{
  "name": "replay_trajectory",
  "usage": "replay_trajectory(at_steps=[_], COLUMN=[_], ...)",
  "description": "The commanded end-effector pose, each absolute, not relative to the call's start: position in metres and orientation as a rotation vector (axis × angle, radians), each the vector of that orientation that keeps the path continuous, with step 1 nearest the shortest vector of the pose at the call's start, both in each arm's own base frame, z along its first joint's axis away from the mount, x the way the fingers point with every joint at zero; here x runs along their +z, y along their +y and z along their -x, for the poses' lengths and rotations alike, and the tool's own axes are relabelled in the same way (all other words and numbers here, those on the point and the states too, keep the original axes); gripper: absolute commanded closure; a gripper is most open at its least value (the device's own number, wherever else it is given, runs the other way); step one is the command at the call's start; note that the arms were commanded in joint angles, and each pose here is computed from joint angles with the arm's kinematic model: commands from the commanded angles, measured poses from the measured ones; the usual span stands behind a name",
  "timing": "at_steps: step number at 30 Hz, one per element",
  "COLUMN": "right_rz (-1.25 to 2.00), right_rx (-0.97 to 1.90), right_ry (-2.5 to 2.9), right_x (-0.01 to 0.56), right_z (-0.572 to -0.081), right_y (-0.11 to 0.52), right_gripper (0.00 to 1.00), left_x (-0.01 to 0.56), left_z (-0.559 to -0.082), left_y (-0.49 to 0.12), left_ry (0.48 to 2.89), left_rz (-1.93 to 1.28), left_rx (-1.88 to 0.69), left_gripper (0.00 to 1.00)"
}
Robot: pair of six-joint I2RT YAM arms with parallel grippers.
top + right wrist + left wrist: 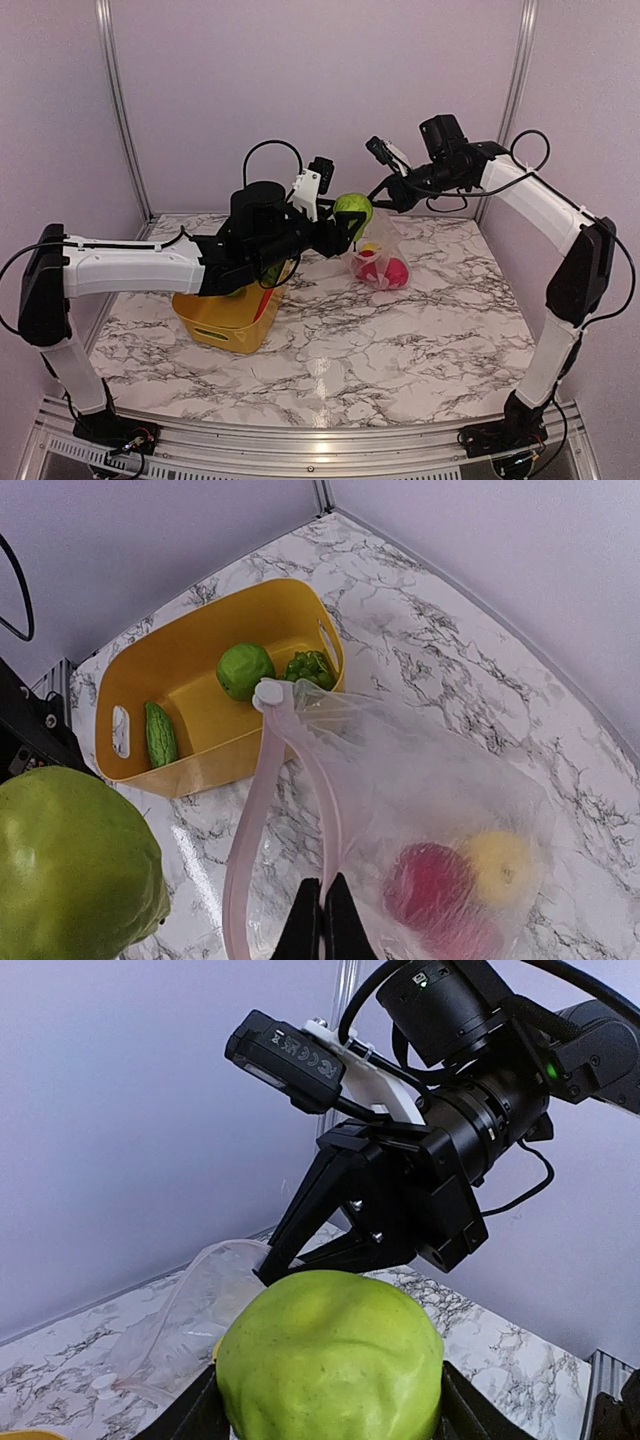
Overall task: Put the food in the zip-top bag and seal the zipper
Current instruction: Place the fake fruit in the zipper food storage bag.
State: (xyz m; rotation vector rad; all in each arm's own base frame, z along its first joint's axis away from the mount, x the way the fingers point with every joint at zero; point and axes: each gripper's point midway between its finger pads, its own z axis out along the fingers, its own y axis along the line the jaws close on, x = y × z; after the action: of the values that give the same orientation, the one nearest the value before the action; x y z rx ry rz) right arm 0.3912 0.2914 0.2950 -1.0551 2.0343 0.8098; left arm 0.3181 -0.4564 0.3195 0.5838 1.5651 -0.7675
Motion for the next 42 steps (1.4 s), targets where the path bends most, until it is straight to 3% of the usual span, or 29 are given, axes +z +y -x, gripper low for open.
replay_trajectory(at_steps=[1, 15, 18, 24, 27, 36, 42], right_rz=[1.056, 1.063, 1.061, 1.056, 1.051, 1.036, 1.041], right_rx=[0.883, 0.947, 0.949, 0.94, 0.921, 0.878, 0.86], right_ry=[1.974, 1.939, 1.944, 1.957, 1.969, 2.008, 2.009], right_x=[0.326, 0.34, 0.338, 0.333, 0.328, 0.312, 0.308], right_z=[-0.369, -0.353, -0.353, -0.355, -0.358, -0.371, -0.373], right_y=[0.294, 0.294, 0.294, 0.293, 0.293, 0.29, 0.29], right_gripper=[1.0, 1.0, 1.0, 1.0, 1.0, 1.0, 1.0], left_x=[0.344, 0.289, 0.275, 0.275, 0.295, 0.365, 0.361], left_z=[-0.326, -0.352, -0.354, -0.361, -0.355, -0.322, -0.303], left_y=[-0.455, -0.477, -0.483, -0.481, -0.479, -0.452, -0.421], left_ry=[1.434, 1.467, 1.502, 1.541, 1.504, 1.413, 1.461], left_rz=[-0.512, -0.582, -0.611, -0.538, -0.522, -0.478, -0.502], left_rx=[-0.734, -0.525, -0.5, -0.408, -0.394, -0.491, -0.505], left_gripper=[0.51, 0.45, 0.37, 0.08, 0.01, 0.01, 0.04])
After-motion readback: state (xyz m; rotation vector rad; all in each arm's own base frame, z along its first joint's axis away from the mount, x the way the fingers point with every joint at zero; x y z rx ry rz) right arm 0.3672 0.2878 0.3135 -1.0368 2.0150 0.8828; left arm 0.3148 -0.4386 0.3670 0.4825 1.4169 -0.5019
